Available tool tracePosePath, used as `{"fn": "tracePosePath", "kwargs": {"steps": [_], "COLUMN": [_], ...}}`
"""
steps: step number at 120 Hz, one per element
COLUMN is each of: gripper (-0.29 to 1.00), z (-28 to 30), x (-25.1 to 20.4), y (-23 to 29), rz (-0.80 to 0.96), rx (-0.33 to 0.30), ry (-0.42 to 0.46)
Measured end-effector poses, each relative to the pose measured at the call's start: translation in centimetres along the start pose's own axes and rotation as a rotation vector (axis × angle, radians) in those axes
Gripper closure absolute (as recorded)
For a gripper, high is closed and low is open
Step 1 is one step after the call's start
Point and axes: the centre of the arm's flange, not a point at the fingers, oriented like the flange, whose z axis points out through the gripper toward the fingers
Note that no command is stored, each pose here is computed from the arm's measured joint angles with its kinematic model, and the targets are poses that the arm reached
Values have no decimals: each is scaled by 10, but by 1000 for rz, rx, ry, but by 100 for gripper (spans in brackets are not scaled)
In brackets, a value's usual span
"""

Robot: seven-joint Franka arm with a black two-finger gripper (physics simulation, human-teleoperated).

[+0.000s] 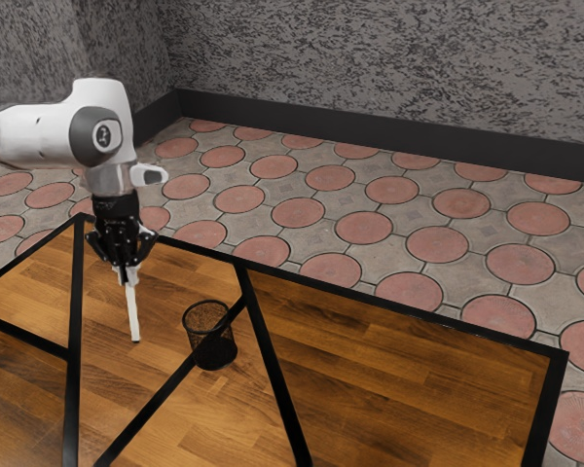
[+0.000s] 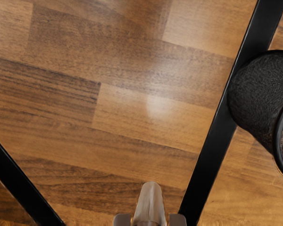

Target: Take the marker out of the pen holder and place it to the left of the pen holder.

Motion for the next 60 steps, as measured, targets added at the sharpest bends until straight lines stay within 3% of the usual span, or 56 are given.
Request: {"fn": "tracePosePath", "kwargs": {"steps": [14,31,49,60], "gripper": [79,79,46,31], "z": [42,66,65,48], "x": [-13,-21,-22,-23], "y": [-34,-38,-40,-35], "rz": [-13,21,52,88], "rx": [-28,-37,-58,-69], "ry": [-132,-236,-268,-244]}}
